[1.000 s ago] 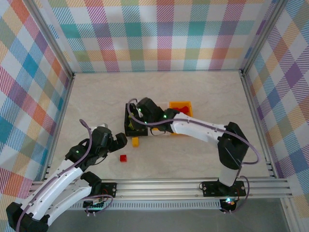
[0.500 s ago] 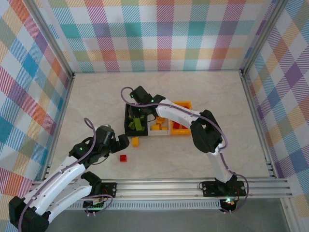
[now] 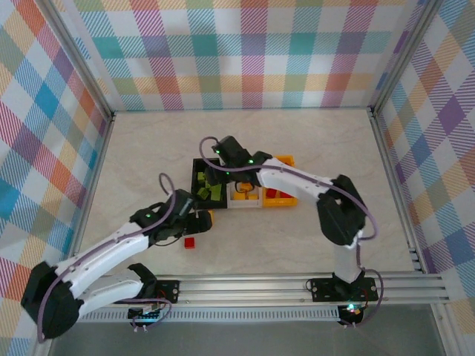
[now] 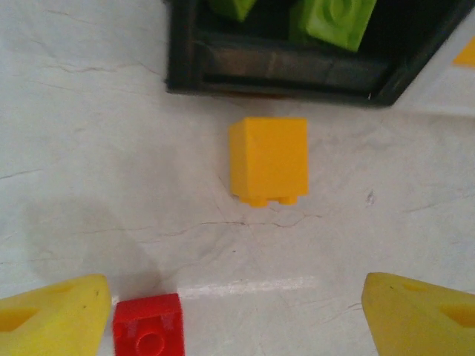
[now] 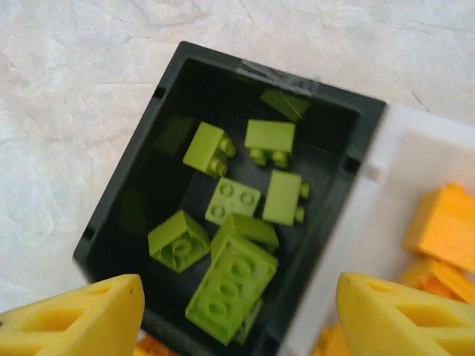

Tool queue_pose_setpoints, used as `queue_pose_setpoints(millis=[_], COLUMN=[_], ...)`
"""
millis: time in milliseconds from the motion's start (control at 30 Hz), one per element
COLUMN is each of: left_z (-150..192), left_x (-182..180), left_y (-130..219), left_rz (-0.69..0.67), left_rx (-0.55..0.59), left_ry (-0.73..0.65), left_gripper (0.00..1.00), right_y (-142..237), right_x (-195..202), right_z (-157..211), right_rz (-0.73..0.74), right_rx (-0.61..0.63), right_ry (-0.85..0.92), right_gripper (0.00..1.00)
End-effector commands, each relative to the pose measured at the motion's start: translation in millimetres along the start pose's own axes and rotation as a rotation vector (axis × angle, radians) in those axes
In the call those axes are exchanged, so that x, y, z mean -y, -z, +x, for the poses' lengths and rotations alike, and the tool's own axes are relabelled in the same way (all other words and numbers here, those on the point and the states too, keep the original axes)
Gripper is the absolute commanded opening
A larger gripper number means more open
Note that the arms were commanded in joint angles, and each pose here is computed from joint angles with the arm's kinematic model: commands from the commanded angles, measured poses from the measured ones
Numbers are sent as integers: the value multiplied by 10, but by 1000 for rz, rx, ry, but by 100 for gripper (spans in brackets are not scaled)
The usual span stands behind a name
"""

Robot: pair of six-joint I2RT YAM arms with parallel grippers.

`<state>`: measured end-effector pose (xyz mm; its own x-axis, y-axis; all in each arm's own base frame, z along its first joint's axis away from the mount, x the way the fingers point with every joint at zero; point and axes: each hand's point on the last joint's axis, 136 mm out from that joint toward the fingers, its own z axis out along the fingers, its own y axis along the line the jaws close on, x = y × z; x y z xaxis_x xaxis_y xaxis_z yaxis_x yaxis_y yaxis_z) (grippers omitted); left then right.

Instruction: Sort the legos into containers by color

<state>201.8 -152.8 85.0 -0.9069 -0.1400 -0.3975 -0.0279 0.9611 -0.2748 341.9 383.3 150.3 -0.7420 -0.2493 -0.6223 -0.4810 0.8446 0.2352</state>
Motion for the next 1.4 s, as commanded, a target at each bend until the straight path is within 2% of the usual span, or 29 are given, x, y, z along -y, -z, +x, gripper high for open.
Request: queue_pose_setpoints(millis=[0,200,467,633,900,1000,1133,1233,1367], left_z=[-76,-98,-246,-250,-222,-185,-231,-446,-819], left_x=[188,153,238,235,258,389,806,1157,1511], left_y=[-127,-404,-675,-779,-705,-536,-290,-193,-242], left_rz=[-24,-145,-166,-185,-165,-114,3,75,113], left_rx=[25,45,100,87,80,84,76,95,123], left_ry=[-79,-130,-155,-156,-166,-180,-189,-187,-190], left_gripper=[84,76,69,53,34,32,29,29,28], right_y=[338,664,1041,1169,1284,1332,1360,1378,1405], right_x=[31,226,324,405,502,552,714,824,891], right_z=[-83,231,328,382,461,466,540,617,693], right_rz=[-26,-15,-29,-10,10,26,66,81,95], right_rx=[107,135,211,238,261,271,281,277,265], right_ry=[-40,-59,-75,-70,-80,-79,-116,-147,-161], right_gripper=[70,71,71,71,71,71,72,72,72])
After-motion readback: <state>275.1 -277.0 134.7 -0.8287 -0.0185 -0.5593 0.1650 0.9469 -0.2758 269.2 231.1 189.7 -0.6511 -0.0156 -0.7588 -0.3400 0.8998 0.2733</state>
